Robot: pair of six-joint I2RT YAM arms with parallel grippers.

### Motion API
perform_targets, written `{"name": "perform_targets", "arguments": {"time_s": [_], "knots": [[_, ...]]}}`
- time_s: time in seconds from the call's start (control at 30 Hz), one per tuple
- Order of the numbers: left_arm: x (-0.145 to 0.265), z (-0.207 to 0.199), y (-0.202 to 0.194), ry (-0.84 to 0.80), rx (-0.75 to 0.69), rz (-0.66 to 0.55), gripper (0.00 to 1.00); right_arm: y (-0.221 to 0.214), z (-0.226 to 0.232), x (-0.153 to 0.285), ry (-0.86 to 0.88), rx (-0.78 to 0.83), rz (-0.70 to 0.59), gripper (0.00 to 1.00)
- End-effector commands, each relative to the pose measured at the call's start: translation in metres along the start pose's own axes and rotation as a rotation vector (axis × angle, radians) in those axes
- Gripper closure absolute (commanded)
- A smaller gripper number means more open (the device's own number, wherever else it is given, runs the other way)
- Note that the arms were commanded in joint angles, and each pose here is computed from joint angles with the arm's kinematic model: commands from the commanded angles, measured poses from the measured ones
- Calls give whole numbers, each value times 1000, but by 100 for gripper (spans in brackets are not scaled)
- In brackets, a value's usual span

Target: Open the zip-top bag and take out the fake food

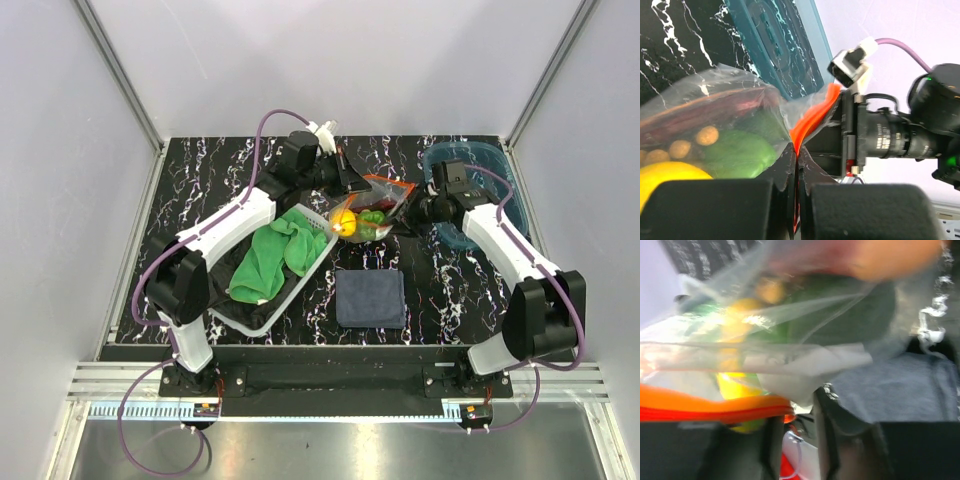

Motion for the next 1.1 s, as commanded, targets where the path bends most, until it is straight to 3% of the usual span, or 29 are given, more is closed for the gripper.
{"name": "perform_targets", "arguments": {"time_s": [0.0,0.07,0.2,0.4,0.57,0.6,0.73,0.87,1.07], "knots": [[1,-18,23,-82,-102,-119,100,-5,3,24,-60,53,-41,81],[0,-11,22,-38,-133,-118,100,-7,4,32,-66,87,-36,100],[6,-7,33,-3,-150,-136,100,-14,-6,34,-155,128,71,100],[13,-1,57,93,-221,-167,100,-12,-20,46,-296,267,119,100],[8,10,52,113,-241,-144,100,-23,-9,54,-212,286,177,100],[6,10,49,97,-233,-128,100,-24,-13,47,-204,279,202,99],[-1,9,39,25,-174,-114,100,-18,-23,34,-249,291,223,77],[-5,5,37,-27,-160,-112,100,-12,-3,55,-234,342,131,59],[-6,-3,37,-98,-149,-125,100,-14,44,85,-80,441,33,54]]}}
Point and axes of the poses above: each gripper's point midway between its finger pads, its own x axis back along the fingers, its own z axis along the line the jaws close on, y = z × x, the point moved 6 cm from there along x, back along the fingers, and after that the axes turned 10 degrees about -x, right-handed, at the moved point
